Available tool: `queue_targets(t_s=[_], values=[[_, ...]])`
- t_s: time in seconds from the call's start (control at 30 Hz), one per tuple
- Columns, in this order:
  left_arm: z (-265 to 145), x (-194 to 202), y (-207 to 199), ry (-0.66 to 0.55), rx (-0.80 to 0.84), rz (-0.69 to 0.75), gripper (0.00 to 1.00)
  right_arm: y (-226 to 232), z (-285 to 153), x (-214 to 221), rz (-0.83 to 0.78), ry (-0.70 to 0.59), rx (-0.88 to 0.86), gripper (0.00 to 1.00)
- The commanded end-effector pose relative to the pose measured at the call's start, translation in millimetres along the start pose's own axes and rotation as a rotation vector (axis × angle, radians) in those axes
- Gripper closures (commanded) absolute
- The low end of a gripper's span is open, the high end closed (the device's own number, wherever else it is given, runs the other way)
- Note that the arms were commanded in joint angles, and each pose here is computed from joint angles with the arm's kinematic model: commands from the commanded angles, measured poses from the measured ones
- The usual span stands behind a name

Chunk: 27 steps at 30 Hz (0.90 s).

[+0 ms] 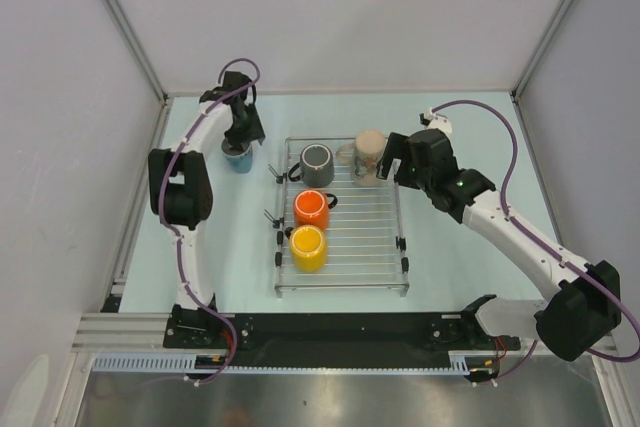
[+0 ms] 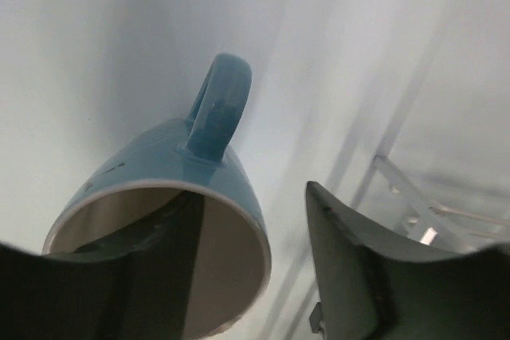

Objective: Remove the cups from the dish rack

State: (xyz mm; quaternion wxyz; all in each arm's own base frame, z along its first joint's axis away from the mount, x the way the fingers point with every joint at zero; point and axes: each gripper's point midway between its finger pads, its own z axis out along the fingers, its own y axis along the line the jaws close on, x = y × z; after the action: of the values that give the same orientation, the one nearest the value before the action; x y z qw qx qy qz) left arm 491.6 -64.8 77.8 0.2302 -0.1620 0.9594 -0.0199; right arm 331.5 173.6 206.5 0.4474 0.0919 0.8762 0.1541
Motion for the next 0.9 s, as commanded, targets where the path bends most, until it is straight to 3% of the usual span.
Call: queue_targets(t_s=[0.0, 0.13, 0.37, 0.47, 0.5, 0.53, 0.57, 0.63, 0.67, 0.73, 0.77, 0.87], values=[[-58.3, -51.5, -13.4, -0.170, 0.074, -0.035, 0.37, 4.4, -1.1, -8.8, 0.018, -0.033, -0.018, 0.00], [-85.4, -62.7, -18.7, -0.215, 0.110, -0.055, 0.29, 6.2, -3.3, -10.5, 0.019, -0.036, -0.027, 0.00], [-150.5, -73.2, -37.6, -0.351, 0.175, -0.030, 0.27, 4.9, -11.6, -15.9, -0.067, -0.073, 0.025, 0.00], [-169.8, -61.9, -45.4, -0.380, 0.172, 0.013, 0.19, 6.0, -17.7, -15.5, -0.134, -0.114, 0.109, 0.00], [-165.4, -50.8, -43.6, -0.366, 0.153, 0.025, 0.05, 7.3, -22.5, -13.7, -0.168, -0.142, 0.147, 0.00], [-170.5, -43.6, -50.1, -0.379, 0.159, 0.041, 0.00, 9.5, -26.1, -12.7, -0.196, -0.157, 0.159, 0.00], [-188.1, -42.4, -46.0, -0.424, 0.153, 0.035, 0.00, 10.3, -29.9, -12.0, -0.207, -0.172, 0.171, 0.00], [-182.6, -20.0, -43.9, -0.420, 0.168, 0.019, 0.00, 11.5, -34.9, -3.9, -0.186, -0.175, 0.157, 0.02], [-205.1, -15.0, -43.2, -0.454, 0.224, -0.015, 0.00, 11.9, -35.6, -0.4, -0.165, -0.166, 0.135, 0.10], [-195.1, 7.7, -36.4, -0.441, 0.251, -0.038, 0.00, 21.6, -44.8, 4.0, -0.122, -0.156, 0.038, 0.16], [-214.9, 10.9, -31.3, -0.482, 0.280, -0.087, 0.00, 22.2, -47.0, 10.9, -0.139, -0.135, 0.009, 0.15], [-210.4, 39.7, -20.8, -0.461, 0.285, -0.159, 0.00, 38.3, -59.5, 25.0, -0.181, -0.106, -0.108, 0.01]])
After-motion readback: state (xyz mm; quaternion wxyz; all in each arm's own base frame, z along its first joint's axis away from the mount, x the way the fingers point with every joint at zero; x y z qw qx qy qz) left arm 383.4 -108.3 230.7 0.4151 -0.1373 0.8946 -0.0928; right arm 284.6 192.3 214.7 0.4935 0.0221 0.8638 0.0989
